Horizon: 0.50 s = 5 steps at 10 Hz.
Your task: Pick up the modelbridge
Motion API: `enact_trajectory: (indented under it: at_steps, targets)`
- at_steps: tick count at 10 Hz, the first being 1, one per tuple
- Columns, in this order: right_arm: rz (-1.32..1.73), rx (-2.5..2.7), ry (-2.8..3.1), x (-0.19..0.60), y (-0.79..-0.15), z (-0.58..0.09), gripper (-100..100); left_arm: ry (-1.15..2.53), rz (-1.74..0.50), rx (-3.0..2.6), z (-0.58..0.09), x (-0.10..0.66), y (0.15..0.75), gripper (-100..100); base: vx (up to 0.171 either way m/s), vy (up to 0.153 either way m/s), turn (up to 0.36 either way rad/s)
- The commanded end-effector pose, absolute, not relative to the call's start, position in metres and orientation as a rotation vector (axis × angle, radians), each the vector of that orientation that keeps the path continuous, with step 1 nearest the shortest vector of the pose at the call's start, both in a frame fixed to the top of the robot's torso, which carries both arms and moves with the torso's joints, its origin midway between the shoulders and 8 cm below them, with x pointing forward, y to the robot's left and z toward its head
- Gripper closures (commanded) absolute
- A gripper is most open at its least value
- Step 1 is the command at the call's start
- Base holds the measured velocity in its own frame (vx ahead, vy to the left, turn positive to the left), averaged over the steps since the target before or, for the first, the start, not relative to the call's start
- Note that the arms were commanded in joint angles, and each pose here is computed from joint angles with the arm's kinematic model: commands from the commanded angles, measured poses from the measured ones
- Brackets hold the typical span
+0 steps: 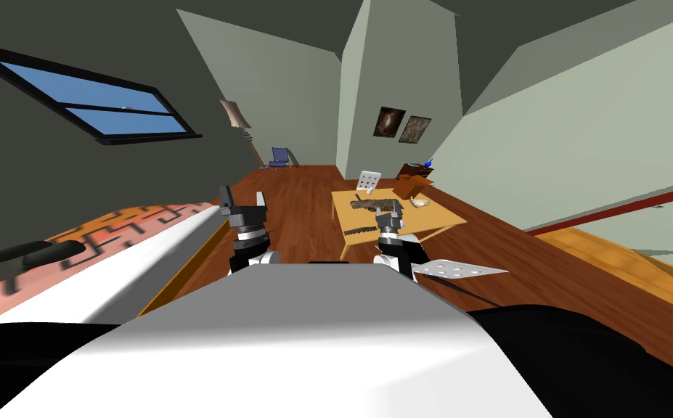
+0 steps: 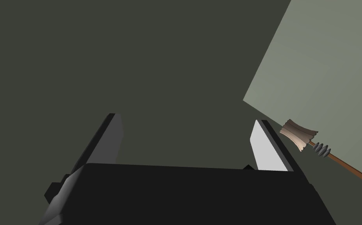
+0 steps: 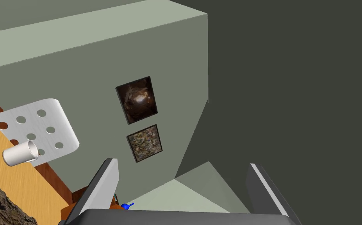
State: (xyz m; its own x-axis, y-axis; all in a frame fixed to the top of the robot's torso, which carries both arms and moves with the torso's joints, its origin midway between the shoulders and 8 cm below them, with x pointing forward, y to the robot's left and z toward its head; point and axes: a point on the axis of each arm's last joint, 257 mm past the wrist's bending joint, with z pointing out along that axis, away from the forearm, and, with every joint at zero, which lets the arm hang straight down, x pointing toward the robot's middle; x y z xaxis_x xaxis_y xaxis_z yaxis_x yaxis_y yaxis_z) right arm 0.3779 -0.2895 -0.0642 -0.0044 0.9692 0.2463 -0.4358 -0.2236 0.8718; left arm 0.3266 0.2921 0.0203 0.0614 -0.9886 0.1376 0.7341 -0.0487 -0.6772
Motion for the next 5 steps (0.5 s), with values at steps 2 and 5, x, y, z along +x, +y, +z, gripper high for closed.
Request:
enact_trajectory:
  at_steps: [2,5]
  targets:
    - [1.574,1.140,0.693,0.381,-0.293,-0.079,-100,0.463,-1.480,-0.704,0.020,0.327,0.292,0,0.004,0.013,0.003]
    - [1.629,1.238,0.668,0.383,-0.296,-0.097,-100,0.463,-1.480,-0.704,0.020,0.327,0.292,0,0.001,0.018,0.002]
